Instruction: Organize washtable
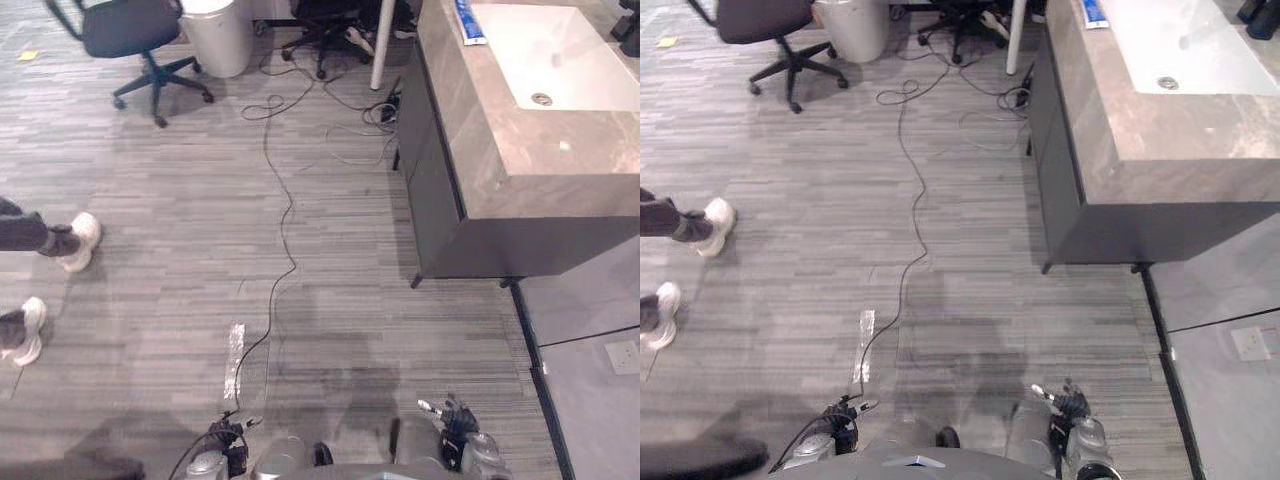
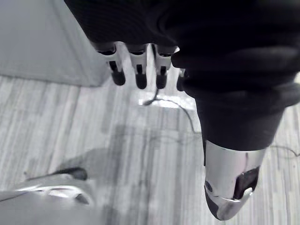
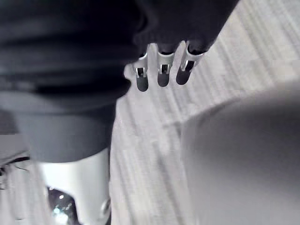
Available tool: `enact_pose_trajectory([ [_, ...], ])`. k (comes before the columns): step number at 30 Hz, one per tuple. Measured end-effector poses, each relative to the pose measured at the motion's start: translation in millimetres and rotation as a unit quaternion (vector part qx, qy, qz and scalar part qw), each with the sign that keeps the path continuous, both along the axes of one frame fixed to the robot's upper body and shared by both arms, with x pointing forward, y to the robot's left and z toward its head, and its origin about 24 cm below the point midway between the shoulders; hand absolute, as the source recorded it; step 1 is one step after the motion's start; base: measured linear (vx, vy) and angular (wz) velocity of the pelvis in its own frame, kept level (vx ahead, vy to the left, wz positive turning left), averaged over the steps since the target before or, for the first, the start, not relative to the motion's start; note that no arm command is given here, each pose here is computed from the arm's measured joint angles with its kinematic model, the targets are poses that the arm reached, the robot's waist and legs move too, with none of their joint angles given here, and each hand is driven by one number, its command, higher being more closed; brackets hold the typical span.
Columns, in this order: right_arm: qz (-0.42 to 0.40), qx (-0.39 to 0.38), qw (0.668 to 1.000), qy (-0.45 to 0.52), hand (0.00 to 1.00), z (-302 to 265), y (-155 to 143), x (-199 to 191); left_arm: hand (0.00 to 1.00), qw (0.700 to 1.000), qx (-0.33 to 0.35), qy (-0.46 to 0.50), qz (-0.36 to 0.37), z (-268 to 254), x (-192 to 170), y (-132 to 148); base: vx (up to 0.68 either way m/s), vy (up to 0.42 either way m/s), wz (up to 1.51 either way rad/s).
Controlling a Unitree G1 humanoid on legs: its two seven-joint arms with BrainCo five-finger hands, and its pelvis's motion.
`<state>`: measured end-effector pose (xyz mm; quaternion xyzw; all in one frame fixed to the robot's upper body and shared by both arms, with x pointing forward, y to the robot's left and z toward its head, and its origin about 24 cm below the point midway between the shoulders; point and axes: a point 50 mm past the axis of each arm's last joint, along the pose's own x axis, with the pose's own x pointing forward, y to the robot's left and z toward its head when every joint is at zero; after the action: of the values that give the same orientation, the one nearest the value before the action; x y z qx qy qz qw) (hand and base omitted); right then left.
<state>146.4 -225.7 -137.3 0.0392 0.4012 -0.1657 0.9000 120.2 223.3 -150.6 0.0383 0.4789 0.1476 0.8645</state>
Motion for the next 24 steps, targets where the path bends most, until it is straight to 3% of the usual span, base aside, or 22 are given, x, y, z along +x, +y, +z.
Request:
enact_pose_trajectory([
  [3,-0.009,-0.018,1.0,0.007,0.0,1,-15,-8,0.0,0.998,0.005,-0.049,-0.036,13,41,-8,0.21,-0.079,0.71],
  [4,-0.028,-0.015,0.999,0.039,0.0,-7,-16,-30,0.0,0.995,0.004,-0.078,-0.053,22,62,-14,0.64,-0.051,1.06],
  [8,-0.119,0.017,0.99,0.076,0.0,-17,-17,-62,0.0,0.989,-0.041,-0.133,-0.055,32,84,-49,0.76,-0.184,0.29],
  [13,-0.119,0.021,0.992,0.042,0.0,-12,-12,-48,0.0,0.987,-0.076,-0.142,0.001,27,68,-55,0.3,-0.192,0.08],
  [15,-0.094,0.017,0.995,0.025,0.0,-8,-6,-34,0.0,0.992,-0.076,-0.098,0.027,13,38,-48,-0.05,-0.089,-0.36],
  [19,-0.062,0.013,0.998,-0.002,0.0,-2,1,-18,0.0,0.994,-0.054,-0.078,0.049,8,20,-27,-0.24,-0.05,-0.38],
  [24,-0.059,0.032,0.997,0.036,0.0,-14,15,-37,0.0,0.996,-0.037,-0.05,0.065,2,1,-10,0.38,0.261,-0.16],
])
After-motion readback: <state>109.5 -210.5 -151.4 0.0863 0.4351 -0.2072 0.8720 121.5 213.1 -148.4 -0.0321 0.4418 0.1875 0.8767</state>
